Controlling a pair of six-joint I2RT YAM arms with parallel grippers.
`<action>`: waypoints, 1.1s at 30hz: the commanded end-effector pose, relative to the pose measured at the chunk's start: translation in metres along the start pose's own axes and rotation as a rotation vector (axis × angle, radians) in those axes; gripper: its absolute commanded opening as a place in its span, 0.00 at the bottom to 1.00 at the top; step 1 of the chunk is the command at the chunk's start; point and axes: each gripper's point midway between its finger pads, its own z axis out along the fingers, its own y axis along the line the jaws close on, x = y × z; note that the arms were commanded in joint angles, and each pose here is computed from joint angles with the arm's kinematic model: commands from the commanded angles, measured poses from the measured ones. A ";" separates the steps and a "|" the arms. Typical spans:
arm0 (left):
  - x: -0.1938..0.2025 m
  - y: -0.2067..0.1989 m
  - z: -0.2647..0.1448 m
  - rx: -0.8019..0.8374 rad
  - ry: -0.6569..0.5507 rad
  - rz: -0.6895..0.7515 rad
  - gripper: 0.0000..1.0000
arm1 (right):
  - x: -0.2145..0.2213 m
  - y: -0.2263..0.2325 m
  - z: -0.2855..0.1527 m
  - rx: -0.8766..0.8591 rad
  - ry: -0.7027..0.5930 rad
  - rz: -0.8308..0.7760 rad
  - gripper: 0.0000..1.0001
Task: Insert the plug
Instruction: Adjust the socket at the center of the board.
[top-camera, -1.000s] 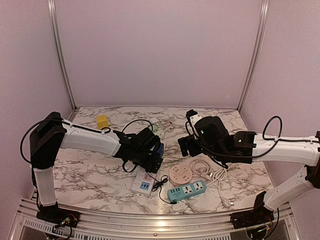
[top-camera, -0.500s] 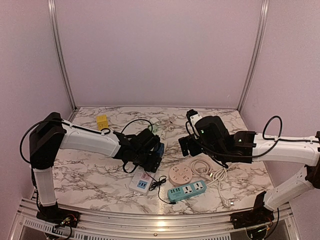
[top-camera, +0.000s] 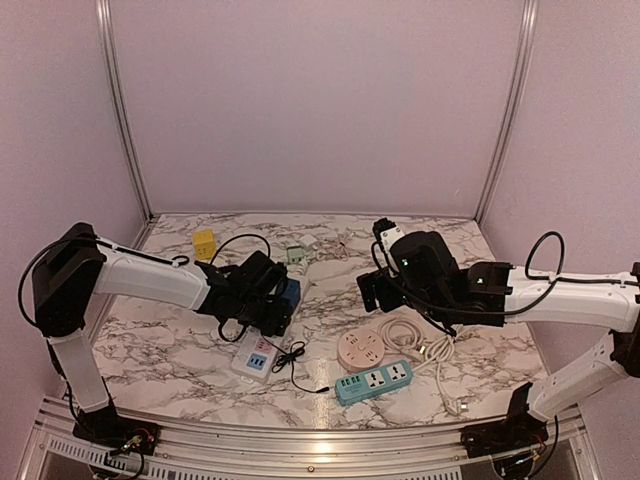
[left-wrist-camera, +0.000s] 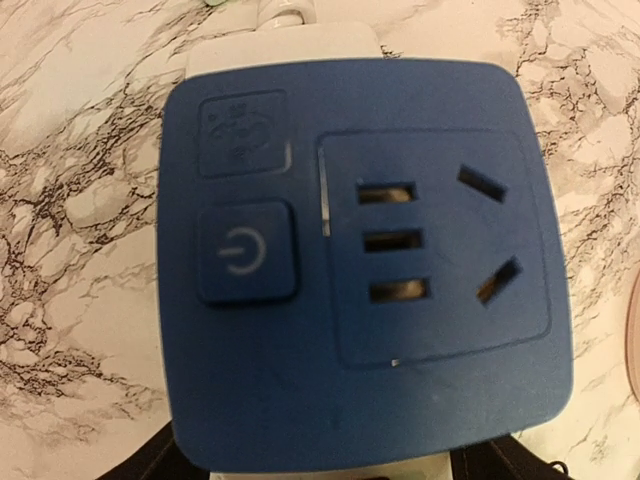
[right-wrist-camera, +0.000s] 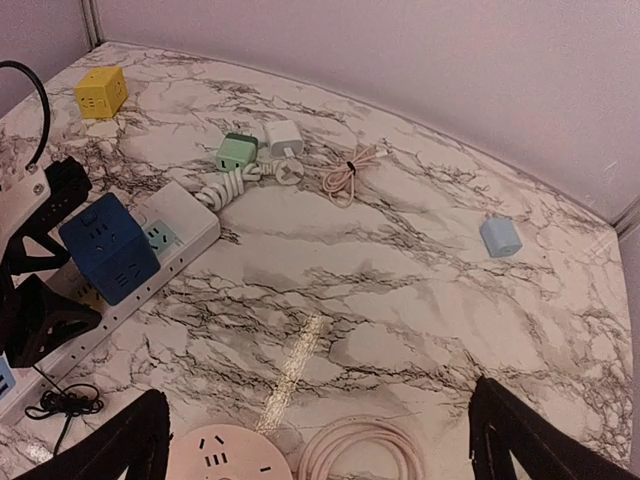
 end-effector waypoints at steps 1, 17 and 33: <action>0.027 0.021 -0.005 -0.052 0.062 0.024 0.78 | -0.007 -0.003 0.001 0.008 -0.027 0.026 0.99; -0.022 -0.018 -0.045 0.130 -0.083 0.102 0.77 | -0.006 -0.006 0.002 0.015 -0.031 0.028 0.99; -0.061 -0.001 -0.119 0.125 -0.285 -0.002 0.99 | -0.077 0.012 0.164 -0.035 0.004 -0.079 0.99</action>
